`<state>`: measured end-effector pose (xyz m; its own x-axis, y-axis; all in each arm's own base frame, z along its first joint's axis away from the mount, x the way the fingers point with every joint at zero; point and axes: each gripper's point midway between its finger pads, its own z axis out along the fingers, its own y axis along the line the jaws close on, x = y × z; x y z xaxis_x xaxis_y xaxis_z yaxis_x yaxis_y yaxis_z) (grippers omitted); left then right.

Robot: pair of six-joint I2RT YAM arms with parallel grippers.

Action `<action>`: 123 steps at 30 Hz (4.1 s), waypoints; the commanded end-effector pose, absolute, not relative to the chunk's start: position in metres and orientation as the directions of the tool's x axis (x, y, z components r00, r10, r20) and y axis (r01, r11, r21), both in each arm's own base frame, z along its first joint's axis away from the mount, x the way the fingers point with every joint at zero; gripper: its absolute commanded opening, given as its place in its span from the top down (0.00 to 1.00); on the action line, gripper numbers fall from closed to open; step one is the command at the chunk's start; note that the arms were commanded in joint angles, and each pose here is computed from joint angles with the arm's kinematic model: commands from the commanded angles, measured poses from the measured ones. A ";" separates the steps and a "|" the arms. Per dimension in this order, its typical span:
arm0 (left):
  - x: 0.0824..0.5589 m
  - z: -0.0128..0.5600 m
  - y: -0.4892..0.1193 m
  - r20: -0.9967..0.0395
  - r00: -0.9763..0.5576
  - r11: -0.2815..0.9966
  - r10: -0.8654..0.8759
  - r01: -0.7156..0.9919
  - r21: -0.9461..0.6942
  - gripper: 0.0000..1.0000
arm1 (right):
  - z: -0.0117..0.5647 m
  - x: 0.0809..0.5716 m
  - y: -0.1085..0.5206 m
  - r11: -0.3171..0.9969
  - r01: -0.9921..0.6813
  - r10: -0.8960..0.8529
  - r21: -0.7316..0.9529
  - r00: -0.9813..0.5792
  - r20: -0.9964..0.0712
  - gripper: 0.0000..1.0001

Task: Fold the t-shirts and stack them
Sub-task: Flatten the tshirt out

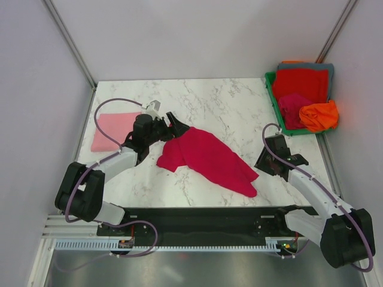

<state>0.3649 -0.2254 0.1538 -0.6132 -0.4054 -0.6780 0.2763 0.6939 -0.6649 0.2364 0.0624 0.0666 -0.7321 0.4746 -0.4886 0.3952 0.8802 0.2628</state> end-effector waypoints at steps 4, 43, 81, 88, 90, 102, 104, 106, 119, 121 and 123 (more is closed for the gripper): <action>0.363 0.183 -0.227 -0.717 -0.547 0.660 -0.433 0.349 -0.665 0.08 | 0.043 0.234 0.059 0.833 0.499 0.546 0.238 -0.679 -0.491 0.56; 0.360 0.189 -0.225 -0.720 -0.536 0.658 -0.441 0.352 -0.665 0.09 | 0.082 0.273 0.073 0.844 0.426 0.533 0.326 -0.610 -0.586 1.00; 0.354 0.189 -0.281 -0.799 -0.537 0.680 -0.270 0.481 -0.553 0.10 | 0.309 0.230 -0.020 0.761 0.465 0.530 0.453 -0.041 -0.847 1.00; 0.355 0.131 -0.339 -0.701 -0.708 0.705 -0.081 0.457 -0.542 0.13 | 0.282 0.239 -0.013 0.741 0.479 0.564 0.470 -0.065 -0.823 1.00; 0.362 0.116 -0.359 -0.671 -0.741 0.701 -0.035 0.460 -0.545 0.14 | 0.281 0.238 -0.013 0.730 0.476 0.577 0.490 -0.046 -0.815 1.00; 0.353 0.061 -0.416 -0.518 -0.837 0.691 0.175 0.480 -0.541 0.22 | 0.278 0.236 -0.016 0.720 0.479 0.582 0.502 -0.022 -0.813 1.00; 0.349 0.059 -0.418 -0.507 -0.842 0.680 0.183 0.481 -0.553 0.22 | 0.277 0.237 -0.015 0.722 0.478 0.583 0.501 -0.030 -0.812 1.00; 0.345 0.059 -0.422 -0.495 -0.847 0.662 0.195 0.486 -0.571 0.23 | 0.276 0.238 -0.013 0.723 0.474 0.586 0.502 -0.037 -0.810 1.00; 0.334 0.057 -0.435 -0.488 -0.842 0.624 0.230 0.512 -0.591 0.58 | 0.273 0.243 0.002 0.788 0.418 0.547 0.452 -0.137 -0.826 1.00; 0.337 0.063 -0.432 -0.517 -0.828 0.635 0.220 0.523 -0.568 0.70 | 0.272 0.244 0.001 0.791 0.420 0.540 0.444 -0.140 -0.830 1.00; 0.341 0.068 -0.428 -0.539 -0.816 0.646 0.209 0.529 -0.551 0.88 | 0.270 0.245 0.001 0.791 0.427 0.537 0.438 -0.144 -0.831 1.00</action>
<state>0.3336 -0.4250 0.0398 -0.8705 0.2057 -0.4472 0.4583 0.6701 -0.5839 0.2403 0.0002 0.2594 -0.1631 0.5453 -0.8222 0.4435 0.7850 0.4326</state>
